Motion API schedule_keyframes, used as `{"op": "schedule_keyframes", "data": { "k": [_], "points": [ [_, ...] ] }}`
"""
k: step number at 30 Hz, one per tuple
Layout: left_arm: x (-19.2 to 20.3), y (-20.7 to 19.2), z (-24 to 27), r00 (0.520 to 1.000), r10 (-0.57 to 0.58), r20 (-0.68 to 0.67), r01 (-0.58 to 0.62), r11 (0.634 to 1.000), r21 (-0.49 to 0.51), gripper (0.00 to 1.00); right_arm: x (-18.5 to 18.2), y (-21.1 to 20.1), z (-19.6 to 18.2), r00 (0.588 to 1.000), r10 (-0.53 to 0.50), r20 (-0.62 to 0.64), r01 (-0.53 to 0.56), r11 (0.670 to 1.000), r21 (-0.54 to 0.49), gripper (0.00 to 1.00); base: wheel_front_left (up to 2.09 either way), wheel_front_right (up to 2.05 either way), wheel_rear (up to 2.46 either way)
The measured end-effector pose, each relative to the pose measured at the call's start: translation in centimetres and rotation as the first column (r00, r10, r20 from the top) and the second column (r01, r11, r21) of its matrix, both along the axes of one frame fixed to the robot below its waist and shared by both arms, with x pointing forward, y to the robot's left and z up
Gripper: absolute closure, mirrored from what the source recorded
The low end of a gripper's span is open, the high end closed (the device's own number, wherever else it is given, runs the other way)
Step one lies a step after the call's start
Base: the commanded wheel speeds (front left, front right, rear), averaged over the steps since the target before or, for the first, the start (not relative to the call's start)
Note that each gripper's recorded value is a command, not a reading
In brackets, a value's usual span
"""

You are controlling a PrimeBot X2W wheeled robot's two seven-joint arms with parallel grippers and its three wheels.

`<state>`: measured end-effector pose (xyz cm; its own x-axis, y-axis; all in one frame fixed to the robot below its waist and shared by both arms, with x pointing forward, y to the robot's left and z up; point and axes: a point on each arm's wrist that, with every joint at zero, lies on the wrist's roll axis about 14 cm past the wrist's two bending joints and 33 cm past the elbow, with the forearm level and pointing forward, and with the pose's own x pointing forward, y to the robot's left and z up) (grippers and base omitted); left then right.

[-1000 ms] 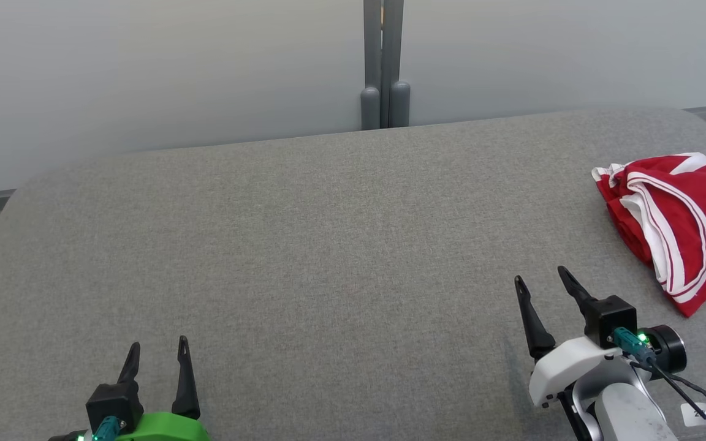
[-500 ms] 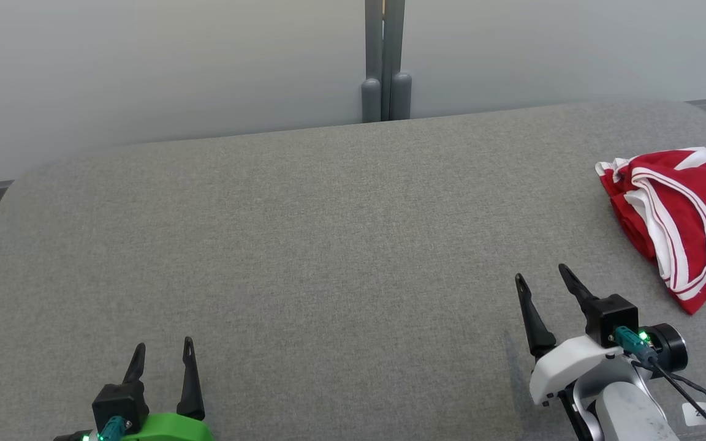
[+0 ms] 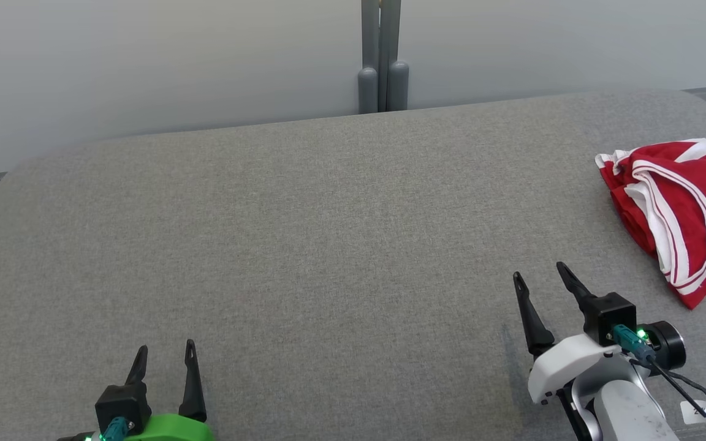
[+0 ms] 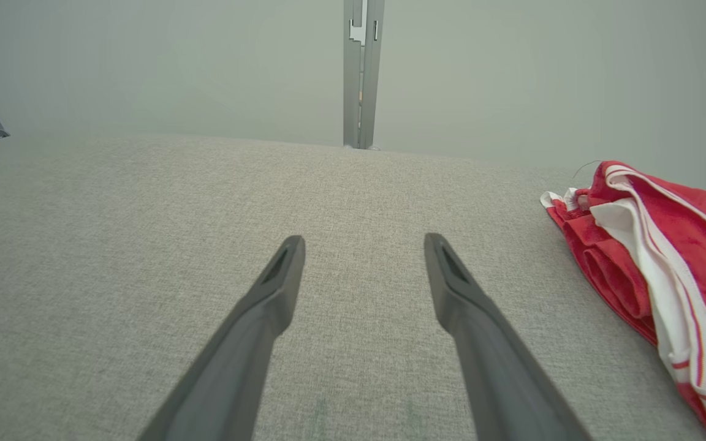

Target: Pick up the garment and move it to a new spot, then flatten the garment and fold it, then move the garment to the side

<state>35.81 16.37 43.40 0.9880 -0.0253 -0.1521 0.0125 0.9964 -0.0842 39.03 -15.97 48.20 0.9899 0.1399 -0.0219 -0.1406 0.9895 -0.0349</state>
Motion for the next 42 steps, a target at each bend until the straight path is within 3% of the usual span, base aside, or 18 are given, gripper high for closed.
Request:
{"op": "schedule_keyframes", "data": {
  "k": [42],
  "points": [
    [-0.5,0.2,-0.6,1.0,0.006,-0.019,-0.006,1.0,-0.006,0.0,-0.5,0.9,-1.2,0.999,0.024,-0.036,-0.024,1.0,0.013,0.0,0.0,0.0,0.0]
  ]
}}
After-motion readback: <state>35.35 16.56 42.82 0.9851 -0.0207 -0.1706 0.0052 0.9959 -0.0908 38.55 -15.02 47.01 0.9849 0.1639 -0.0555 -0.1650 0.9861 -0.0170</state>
